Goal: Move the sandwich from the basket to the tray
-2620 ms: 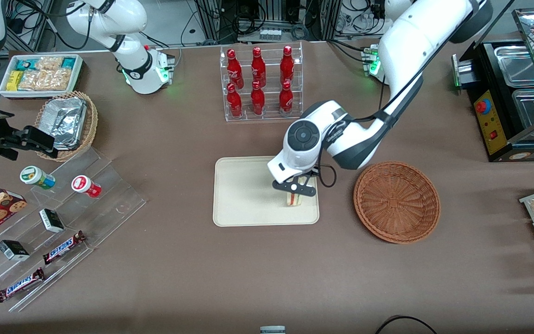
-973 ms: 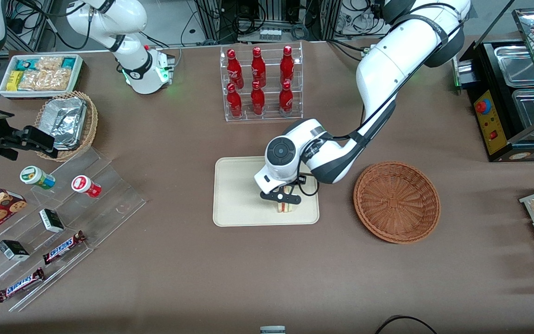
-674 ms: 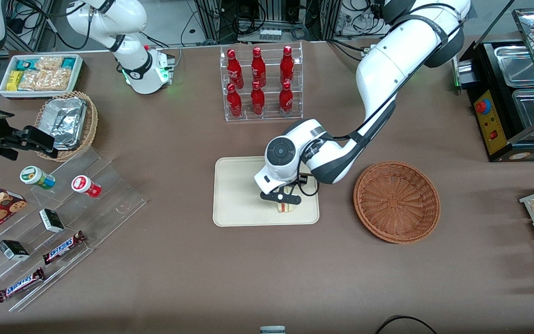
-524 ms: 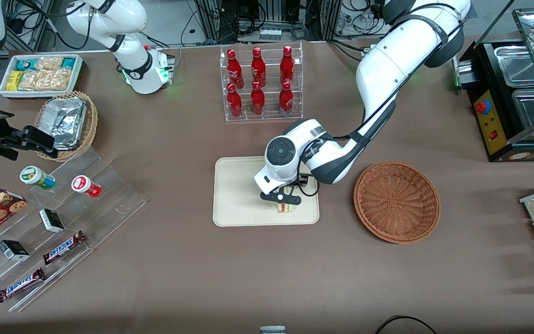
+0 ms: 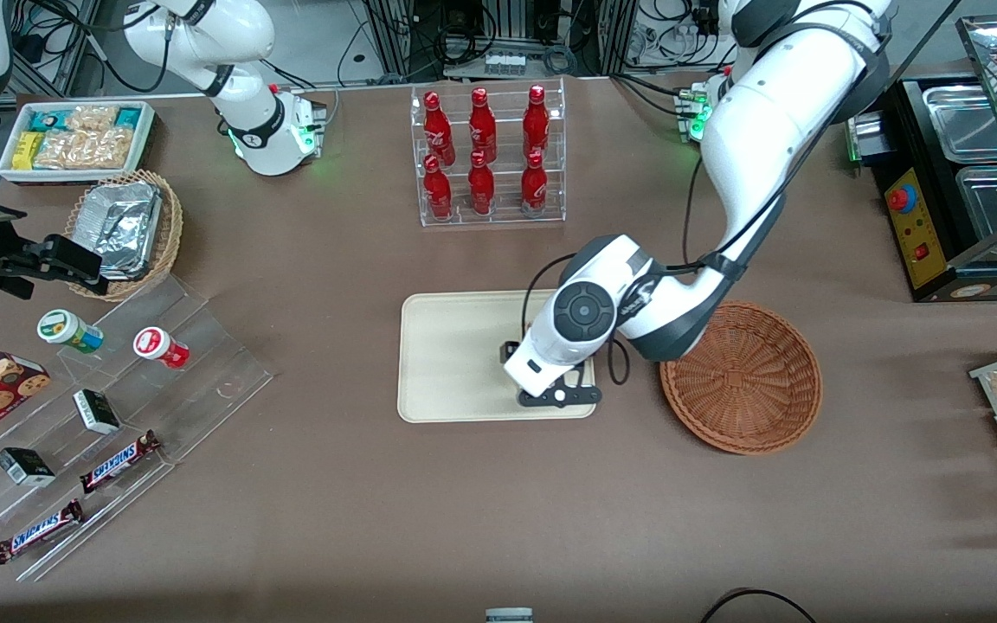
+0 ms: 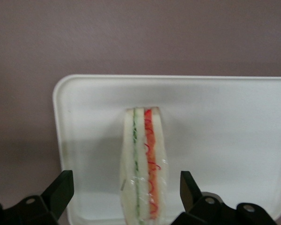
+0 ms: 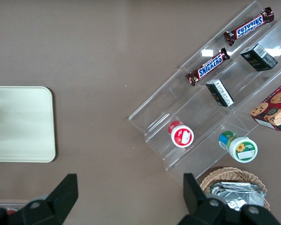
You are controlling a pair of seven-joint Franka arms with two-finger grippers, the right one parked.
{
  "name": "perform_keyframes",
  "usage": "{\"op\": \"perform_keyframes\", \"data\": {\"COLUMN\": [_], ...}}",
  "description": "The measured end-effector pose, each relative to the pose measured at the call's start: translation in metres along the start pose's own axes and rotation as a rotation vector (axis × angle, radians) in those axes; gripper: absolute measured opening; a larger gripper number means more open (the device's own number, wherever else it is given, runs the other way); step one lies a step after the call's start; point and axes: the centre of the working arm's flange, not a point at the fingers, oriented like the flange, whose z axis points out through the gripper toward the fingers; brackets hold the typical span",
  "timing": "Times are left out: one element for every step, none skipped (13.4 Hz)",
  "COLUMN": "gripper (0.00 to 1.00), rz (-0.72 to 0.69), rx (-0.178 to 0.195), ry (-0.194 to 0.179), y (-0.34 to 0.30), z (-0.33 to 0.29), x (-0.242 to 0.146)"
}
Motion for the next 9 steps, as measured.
{"op": "perform_keyframes", "data": {"gripper": [1.0, 1.0, 1.0, 1.0, 1.0, 1.0, 1.0, 1.0, 1.0], "rz": [0.017, 0.029, 0.036, 0.038, 0.034, 0.027, 0.02, 0.01, -0.008], "rx": [0.031, 0.047, 0.053, 0.056, 0.059, 0.067, 0.079, 0.089, 0.102], "ry": [0.017, 0.025, 0.028, 0.031, 0.033, 0.03, 0.028, 0.035, 0.048], "y": [0.006, 0.013, 0.017, 0.017, 0.015, 0.01, 0.005, -0.001, -0.01], "z": [0.001, 0.003, 0.003, 0.003, 0.002, 0.0, -0.004, -0.011, -0.021], "x": [-0.006, -0.011, -0.015, -0.015, -0.013, -0.011, -0.008, -0.005, 0.001]}}
